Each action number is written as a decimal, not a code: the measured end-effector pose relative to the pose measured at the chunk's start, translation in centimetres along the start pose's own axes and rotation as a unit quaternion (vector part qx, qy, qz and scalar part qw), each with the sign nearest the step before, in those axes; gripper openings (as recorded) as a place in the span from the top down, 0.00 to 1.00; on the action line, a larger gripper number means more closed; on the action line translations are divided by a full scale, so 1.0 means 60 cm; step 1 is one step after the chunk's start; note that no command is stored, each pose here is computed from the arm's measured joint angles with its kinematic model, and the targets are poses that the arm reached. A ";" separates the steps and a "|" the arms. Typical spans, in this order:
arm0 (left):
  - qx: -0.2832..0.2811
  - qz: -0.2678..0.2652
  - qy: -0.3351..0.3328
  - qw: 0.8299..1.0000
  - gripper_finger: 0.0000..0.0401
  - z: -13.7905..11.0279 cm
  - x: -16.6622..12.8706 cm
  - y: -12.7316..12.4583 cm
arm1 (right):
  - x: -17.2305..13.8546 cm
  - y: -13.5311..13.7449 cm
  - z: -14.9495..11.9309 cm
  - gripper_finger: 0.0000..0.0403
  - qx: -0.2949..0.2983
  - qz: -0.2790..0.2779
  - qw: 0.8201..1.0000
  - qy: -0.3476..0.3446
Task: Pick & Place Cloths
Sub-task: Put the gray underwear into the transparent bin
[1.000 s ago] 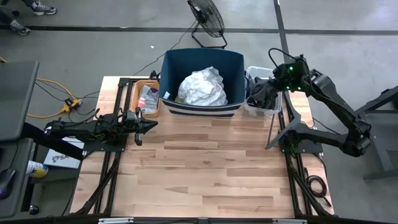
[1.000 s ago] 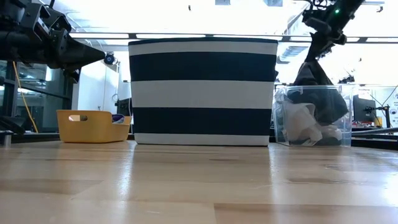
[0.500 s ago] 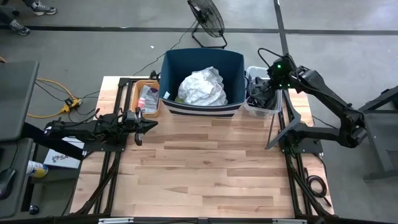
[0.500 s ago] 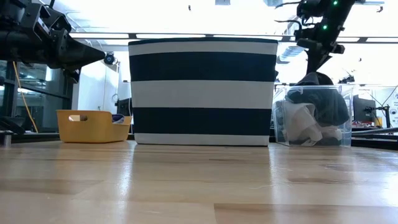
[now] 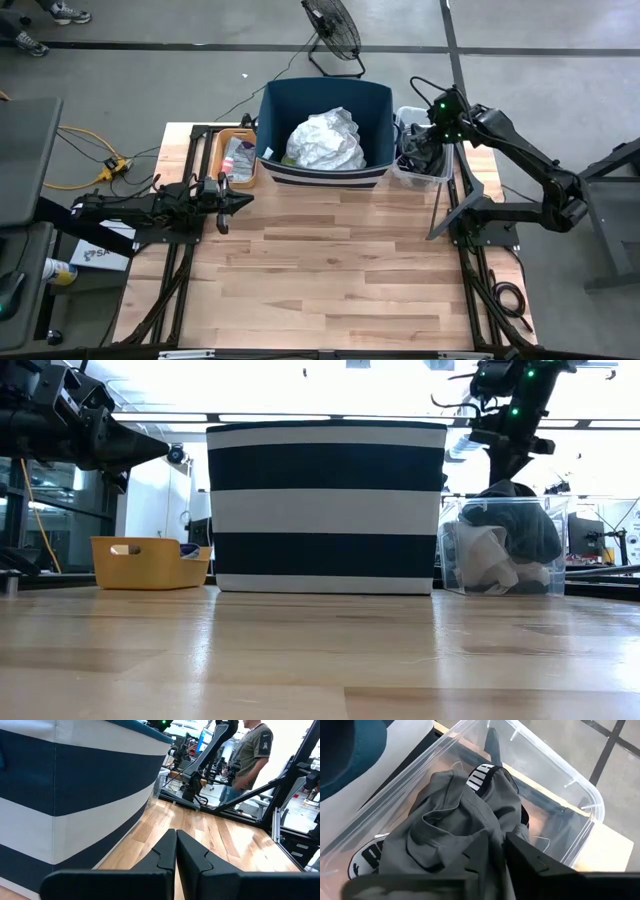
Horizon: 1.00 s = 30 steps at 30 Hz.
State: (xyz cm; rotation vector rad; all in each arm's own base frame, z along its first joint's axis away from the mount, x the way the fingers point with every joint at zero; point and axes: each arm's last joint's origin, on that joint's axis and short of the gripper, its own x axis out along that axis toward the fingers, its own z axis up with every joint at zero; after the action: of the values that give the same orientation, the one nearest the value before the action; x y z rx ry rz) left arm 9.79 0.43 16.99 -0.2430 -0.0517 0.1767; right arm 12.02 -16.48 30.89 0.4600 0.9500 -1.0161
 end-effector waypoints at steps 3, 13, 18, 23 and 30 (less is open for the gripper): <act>0.000 0.000 0.000 1.000 0.97 0.000 0.000 0.000 | 0.000 0.000 0.000 0.78 0.003 0.000 1.000 0.000; 0.000 0.000 0.000 1.000 0.97 0.000 0.000 0.000 | -0.010 -0.002 -0.002 0.59 -0.064 -0.004 0.998 -0.015; 0.000 0.000 0.000 1.000 0.97 0.000 0.000 0.000 | -0.023 -0.004 -0.006 0.58 -0.057 -0.003 0.998 -0.029; 0.000 0.000 0.000 1.000 0.97 0.000 0.000 0.000 | -0.024 0.006 -0.018 0.59 -0.033 0.108 0.994 0.010; 0.000 0.000 0.000 1.000 0.97 0.000 0.000 0.000 | 0.004 0.004 -0.026 0.60 -0.004 0.047 0.994 0.097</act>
State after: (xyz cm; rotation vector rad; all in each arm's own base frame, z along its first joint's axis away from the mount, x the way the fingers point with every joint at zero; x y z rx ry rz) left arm 9.79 0.43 16.99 -0.2430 -0.0518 0.1767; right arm 11.56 -15.37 29.85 0.5992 1.0952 -0.8929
